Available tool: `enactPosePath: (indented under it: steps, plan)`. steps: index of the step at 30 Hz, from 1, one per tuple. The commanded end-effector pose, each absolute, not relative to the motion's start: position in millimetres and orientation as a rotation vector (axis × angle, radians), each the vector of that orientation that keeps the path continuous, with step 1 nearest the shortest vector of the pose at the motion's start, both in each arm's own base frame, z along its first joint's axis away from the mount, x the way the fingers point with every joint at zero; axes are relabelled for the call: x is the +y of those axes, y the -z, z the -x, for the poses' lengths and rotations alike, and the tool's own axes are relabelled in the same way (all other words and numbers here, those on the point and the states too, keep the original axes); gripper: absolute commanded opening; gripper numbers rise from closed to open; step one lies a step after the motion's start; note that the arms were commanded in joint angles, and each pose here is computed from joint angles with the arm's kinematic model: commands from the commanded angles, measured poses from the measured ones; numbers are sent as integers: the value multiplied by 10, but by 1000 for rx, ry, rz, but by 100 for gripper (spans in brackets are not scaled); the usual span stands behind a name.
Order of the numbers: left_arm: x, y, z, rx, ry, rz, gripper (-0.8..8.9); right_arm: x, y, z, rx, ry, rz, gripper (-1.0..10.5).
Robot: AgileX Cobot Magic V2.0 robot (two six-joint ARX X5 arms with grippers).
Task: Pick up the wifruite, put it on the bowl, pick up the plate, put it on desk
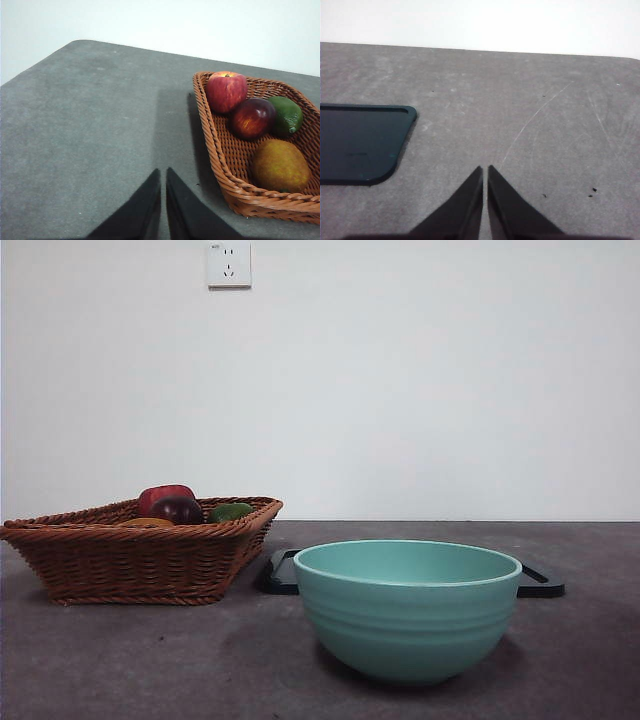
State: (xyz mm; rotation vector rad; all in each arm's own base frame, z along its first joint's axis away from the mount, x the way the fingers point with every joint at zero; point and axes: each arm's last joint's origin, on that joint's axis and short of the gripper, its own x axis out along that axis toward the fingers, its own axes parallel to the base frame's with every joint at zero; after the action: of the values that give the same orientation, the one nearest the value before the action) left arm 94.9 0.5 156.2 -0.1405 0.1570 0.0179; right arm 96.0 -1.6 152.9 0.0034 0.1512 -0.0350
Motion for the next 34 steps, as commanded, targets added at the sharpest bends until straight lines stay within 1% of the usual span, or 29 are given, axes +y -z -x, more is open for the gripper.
enactPosePath:
  steps: [1,6,10,14,18,24,28,31,34]
  plan:
    - [7,-1493,-957,177,-23,133,17,-17,-1527,-963,141,37,-15,6]
    - [7,-1493,-957,177,-23,146,17,-16,-1534,-963,134,37,-37,6]
    - [7,-1495,-956,176,-24,159,16,-11,-1521,-962,146,25,-121,6]
    - [5,-1502,-955,174,-21,171,16,7,-1529,-960,149,-34,-171,6]
    - [4,-1611,-939,142,-19,195,16,8,-1610,-947,129,-32,-241,6]
    - [5,-1918,-876,54,-15,236,16,8,-1921,-890,52,-39,-290,6]
    - [5,-2083,-843,18,-12,289,16,12,-2093,-888,46,-49,-335,6]
    - [4,-2208,-828,5,-8,329,16,29,-2238,-904,56,-80,-349,6]
    - [1,-2368,-801,-5,-3,334,16,57,-2417,-927,59,-115,-361,6]
